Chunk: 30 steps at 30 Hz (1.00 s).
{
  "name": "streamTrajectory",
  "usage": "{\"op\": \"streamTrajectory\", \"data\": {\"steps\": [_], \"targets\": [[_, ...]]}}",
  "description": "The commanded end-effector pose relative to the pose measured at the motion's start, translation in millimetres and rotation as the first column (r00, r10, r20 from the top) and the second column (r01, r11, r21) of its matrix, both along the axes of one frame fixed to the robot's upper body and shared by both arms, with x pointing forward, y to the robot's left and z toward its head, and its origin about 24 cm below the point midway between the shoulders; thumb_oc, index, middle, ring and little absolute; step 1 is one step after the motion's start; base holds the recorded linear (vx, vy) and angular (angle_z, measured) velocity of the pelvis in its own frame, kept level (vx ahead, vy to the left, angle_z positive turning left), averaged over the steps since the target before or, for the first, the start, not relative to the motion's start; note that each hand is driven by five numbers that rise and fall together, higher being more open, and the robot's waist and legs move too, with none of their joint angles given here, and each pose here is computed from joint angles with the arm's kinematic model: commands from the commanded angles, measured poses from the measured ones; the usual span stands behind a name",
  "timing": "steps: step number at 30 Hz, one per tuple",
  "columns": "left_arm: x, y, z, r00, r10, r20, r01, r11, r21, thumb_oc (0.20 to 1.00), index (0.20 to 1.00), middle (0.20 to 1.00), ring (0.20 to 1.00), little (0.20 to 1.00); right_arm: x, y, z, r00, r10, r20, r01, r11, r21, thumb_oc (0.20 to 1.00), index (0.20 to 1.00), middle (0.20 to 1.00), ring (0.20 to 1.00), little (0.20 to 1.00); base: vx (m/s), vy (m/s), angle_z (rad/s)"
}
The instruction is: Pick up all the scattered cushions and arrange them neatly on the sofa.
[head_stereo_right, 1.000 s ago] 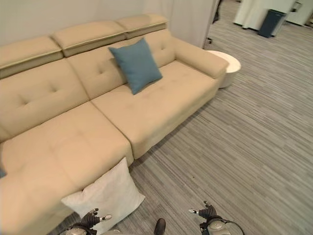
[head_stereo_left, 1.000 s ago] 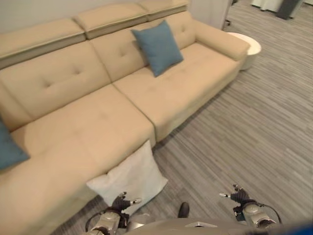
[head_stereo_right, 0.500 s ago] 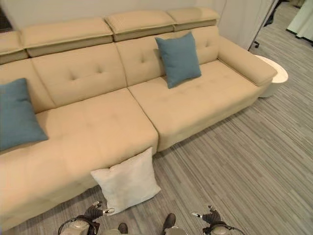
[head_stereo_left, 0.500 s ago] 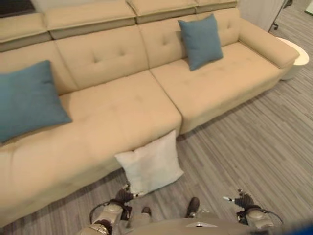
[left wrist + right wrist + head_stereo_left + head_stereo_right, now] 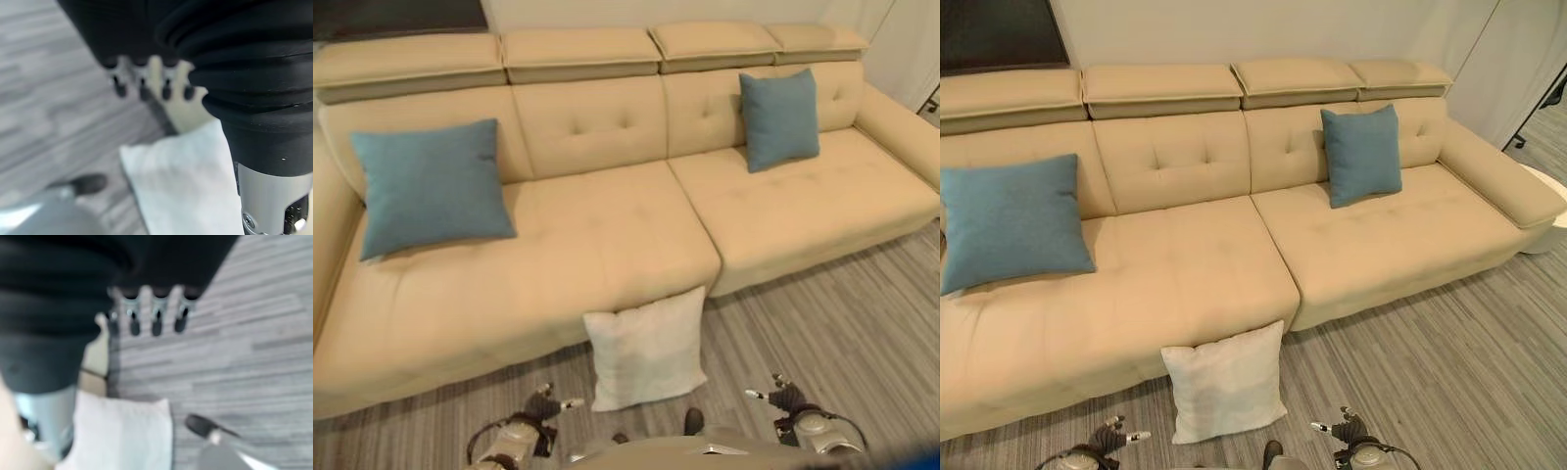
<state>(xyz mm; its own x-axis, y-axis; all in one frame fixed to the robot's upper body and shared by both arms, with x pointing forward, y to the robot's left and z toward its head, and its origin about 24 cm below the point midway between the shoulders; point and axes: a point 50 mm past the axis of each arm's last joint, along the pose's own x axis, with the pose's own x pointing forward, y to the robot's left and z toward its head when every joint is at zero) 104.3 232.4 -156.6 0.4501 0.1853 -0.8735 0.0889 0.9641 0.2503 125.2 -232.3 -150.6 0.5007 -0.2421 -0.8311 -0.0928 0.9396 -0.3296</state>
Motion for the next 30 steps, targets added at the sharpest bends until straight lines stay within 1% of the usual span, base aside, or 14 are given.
{"op": "streamTrajectory", "data": {"steps": [1,6,10,11,13,16,19,21,22,23,24,25,30], "targets": [[16.9,1.2,5.0,0.998,0.011,0.061,-0.012,1.000,0.006,1.000,1.000,1.000,1.000,1.000,9.3,-7.7,5.7,0.999,0.023,0.042,-0.022,0.999,-0.035,1.000,1.000,1.000,1.000,1.000,0.04,-0.147,0.45],[26.5,0.0,8.3,0.995,0.021,0.100,-0.022,1.000,0.005,1.000,1.000,1.000,1.000,1.000,11.2,-11.6,8.9,0.997,-0.001,0.079,0.004,0.999,-0.037,1.000,1.000,1.000,1.000,1.000,0.02,-0.152,0.47],[48.8,-5.1,17.0,0.982,0.025,0.186,-0.023,1.000,-0.014,1.000,1.000,1.000,1.000,1.000,15.7,-15.3,13.1,0.993,-0.010,0.117,0.015,0.999,-0.042,1.000,1.000,1.000,1.000,1.000,-0.03,-0.114,0.74],[68.5,-12.4,25.3,0.967,0.014,0.254,-0.005,0.999,-0.035,1.000,1.000,1.000,1.000,1.000,22.3,-18.0,17.1,0.989,-0.016,0.147,0.024,0.998,-0.050,1.000,1.000,1.000,1.000,1.000,-0.09,-0.032,1.26],[72.9,-13.7,27.8,0.962,0.012,0.274,-0.001,0.999,-0.040,1.000,1.000,1.000,1.000,1.000,27.4,-18.5,19.5,0.987,-0.007,0.160,0.016,0.998,-0.054,1.000,1.000,1.000,1.000,1.000,-0.03,0.019,1.02],[70.6,-12.0,27.7,0.961,0.015,0.277,-0.003,0.999,-0.041,1.000,1.000,1.000,1.000,1.000,33.1,-15.9,21.3,0.985,0.010,0.174,-0.001,0.999,-0.051,1.000,1.000,1.000,1.000,1.000,0.08,0.085,-0.09],[82.4,-9.2,36.2,0.942,0.014,0.335,-0.004,1.000,-0.031,1.000,1.000,1.000,1.000,1.000,58.0,-11.0,33.1,0.966,0.031,0.258,-0.020,0.999,-0.048,1.000,1.000,1.000,1.000,1.000,-0.08,0.115,-0.34],[99.4,-8.4,47.1,0.916,0.025,0.400,-0.015,0.999,-0.029,1.000,1.000,1.000,1.000,1.000,76.5,-8.6,43.4,0.947,0.040,0.320,-0.024,0.998,-0.054,1.000,1.000,1.000,1.000,1.000,-0.15,0.103,-0.54],[99.5,-8.4,47.1,0.916,0.025,0.400,-0.015,0.999,-0.029,1.000,1.000,1.000,1.000,1.000,76.7,-8.5,43.5,0.946,0.040,0.320,-0.024,0.998,-0.053,1.000,1.000,1.000,1.000,1.000,-0.17,0.104,-0.31],[120.4,-8.6,61.8,0.878,0.035,0.478,-0.026,0.999,-0.025,1.000,1.000,1.000,1.000,1.000,94.4,-5.1,54.8,0.922,0.043,0.385,-0.026,0.998,-0.050,1.000,1.000,1.000,1.000,1.000,-0.12,0.070,-0.19],[120.5,-8.6,61.9,0.878,0.035,0.478,-0.026,0.999,-0.025,1.000,1.000,1.000,1.000,1.000,94.5,-5.2,54.9,0.922,0.043,0.385,-0.026,0.998,-0.050,1.000,1.000,1.000,1.000,1.000,-0.22,0.113,-0.08],[142.5,-9.8,80.4,0.821,0.068,0.567,-0.051,0.998,-0.046,1.000,1.000,1.000,1.000,1.000,114.0,-1.8,69.2,0.889,0.053,0.455,-0.032,0.998,-0.055,1.000,1.000,1.000,1.000,1.000,-0.12,0.064,-0.09],[194.4,-11.5,131.1,0.666,0.125,0.735,-0.116,0.991,-0.064,1.000,1.000,1.000,1.000,1.000,165.3,2.2,116.8,0.776,0.077,0.626,-0.021,0.995,-0.097,1.000,1.000,1.000,1.000,1.000,-0.13,0.049,-0.06]]}}
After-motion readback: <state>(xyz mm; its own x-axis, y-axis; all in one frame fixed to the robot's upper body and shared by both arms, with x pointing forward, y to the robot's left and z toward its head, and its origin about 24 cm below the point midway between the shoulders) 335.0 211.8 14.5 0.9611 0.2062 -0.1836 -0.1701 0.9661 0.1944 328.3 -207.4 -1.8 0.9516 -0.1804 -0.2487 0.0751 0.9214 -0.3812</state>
